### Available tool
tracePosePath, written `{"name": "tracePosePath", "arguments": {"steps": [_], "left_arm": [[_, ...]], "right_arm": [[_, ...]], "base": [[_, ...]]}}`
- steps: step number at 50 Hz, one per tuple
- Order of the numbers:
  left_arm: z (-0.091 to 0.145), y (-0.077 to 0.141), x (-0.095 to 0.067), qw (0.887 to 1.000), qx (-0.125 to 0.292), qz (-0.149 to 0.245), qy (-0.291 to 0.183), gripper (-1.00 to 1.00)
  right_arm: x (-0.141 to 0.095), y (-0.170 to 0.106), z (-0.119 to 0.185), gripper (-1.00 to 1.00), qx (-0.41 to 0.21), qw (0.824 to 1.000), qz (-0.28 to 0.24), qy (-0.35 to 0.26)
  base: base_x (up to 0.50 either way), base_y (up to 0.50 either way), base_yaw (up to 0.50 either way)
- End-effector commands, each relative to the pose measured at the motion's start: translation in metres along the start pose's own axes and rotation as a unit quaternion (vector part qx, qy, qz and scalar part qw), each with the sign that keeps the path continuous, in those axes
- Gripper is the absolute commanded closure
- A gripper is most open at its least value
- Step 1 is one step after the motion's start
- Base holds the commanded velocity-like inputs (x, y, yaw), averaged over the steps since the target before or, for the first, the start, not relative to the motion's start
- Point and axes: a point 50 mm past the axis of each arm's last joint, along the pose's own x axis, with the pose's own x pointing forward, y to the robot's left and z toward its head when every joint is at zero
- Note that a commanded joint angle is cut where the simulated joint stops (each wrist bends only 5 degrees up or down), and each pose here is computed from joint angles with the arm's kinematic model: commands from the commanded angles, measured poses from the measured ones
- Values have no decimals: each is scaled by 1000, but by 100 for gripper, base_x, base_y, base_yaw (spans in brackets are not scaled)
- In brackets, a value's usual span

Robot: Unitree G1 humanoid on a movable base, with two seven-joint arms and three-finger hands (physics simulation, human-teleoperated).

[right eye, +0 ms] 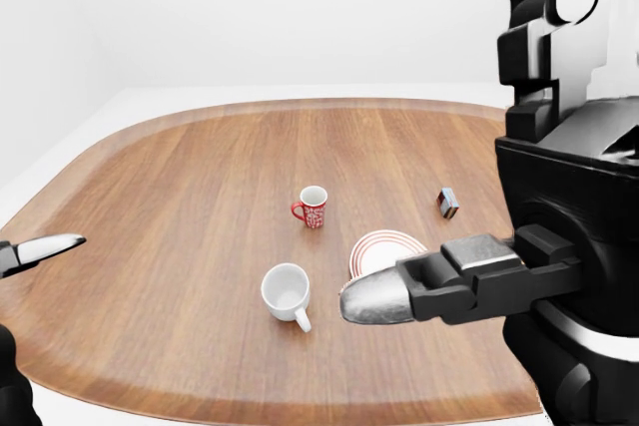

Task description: Put the white mug on the plate.

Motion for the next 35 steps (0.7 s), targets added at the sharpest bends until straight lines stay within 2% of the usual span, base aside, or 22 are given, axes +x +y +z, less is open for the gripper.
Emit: {"name": "tracePosePath", "arguments": {"steps": [1, 2, 4, 5, 8, 10, 12, 15, 17, 19, 20, 22, 25, 28, 31, 34, 35], "left_arm": [[0, -2, 1, 1000, 2, -3, -1, -100], [-1, -1, 0, 1000, 2, -2, 1, -100], [-1, -1, 0, 1000, 2, -2, 2, -100], [-1, -1, 1, 1000, 2, -2, 1, -100], [-1, -1, 1, 1000, 1, -2, 1, -100], [-1, 0, 1, 1000, 1, 0, 0, -100], [0, 0, 1, 1000, 1, 0, -1, -100], [0, -1, 2, 1000, 0, -1, -2, -100], [1, -1, 2, 1000, 0, -1, -4, -100], [1, -1, 2, 1000, 0, -2, -4, -100], [0, -2, 2, 1000, 0, -2, -4, -100], [0, -2, 2, 1000, 0, -2, -3, -100], [0, -2, 2, 1000, 0, -1, -2, -100], [-1, -1, 2, 1000, 0, -1, -1, -100], [-1, -1, 2, 1000, 0, -1, -2, -100], [-1, 0, 1, 1000, 0, 0, -1, -100], [-1, -1, 1, 1000, 0, 0, 0, -100]], "right_arm": [[66, 78, 42, -100, -159, 880, 385, -230], [77, 89, 19, -100, -248, 832, 461, -187], [92, 96, -8, -100, -349, 772, 514, -135], [104, 100, -31, -100, -384, 755, 524, -86], [127, 100, -68, -100, -458, 777, 432, -13], [140, 97, -98, -100, -459, 797, 388, 63], [142, 90, -122, -100, -463, 800, 360, 127], [129, 88, -156, -100, -465, 782, 360, 206], [119, 87, -178, -100, -469, 761, 371, 252], [113, 86, -187, -100, -473, 750, 372, 274], [105, 89, -195, -100, -478, 737, 382, 287], [99, 90, -199, -100, -481, 731, 382, 297], [87, 91, -208, -100, -492, 709, 395, 314], [69, 102, -219, -100, -485, 683, 451, 307], [55, 112, -221, -100, -480, 664, 498, 285], [23, 122, -229, -100, -465, 630, 556, 278], [18, 124, -230, -100, -462, 626, 564, 277]], "base": [[0, 0, 0], [0, 0, 0], [0, 0, 0], [0, 0, 0], [0, 0, 0], [0, 0, 0], [0, 0, 0], [0, 0, 0], [0, 0, 0], [0, 0, 0], [0, 0, 0], [0, 0, 0], [0, 0, 0], [0, 0, 0], [0, 0, 0], [0, 0, 0], [0, 0, 0]]}}
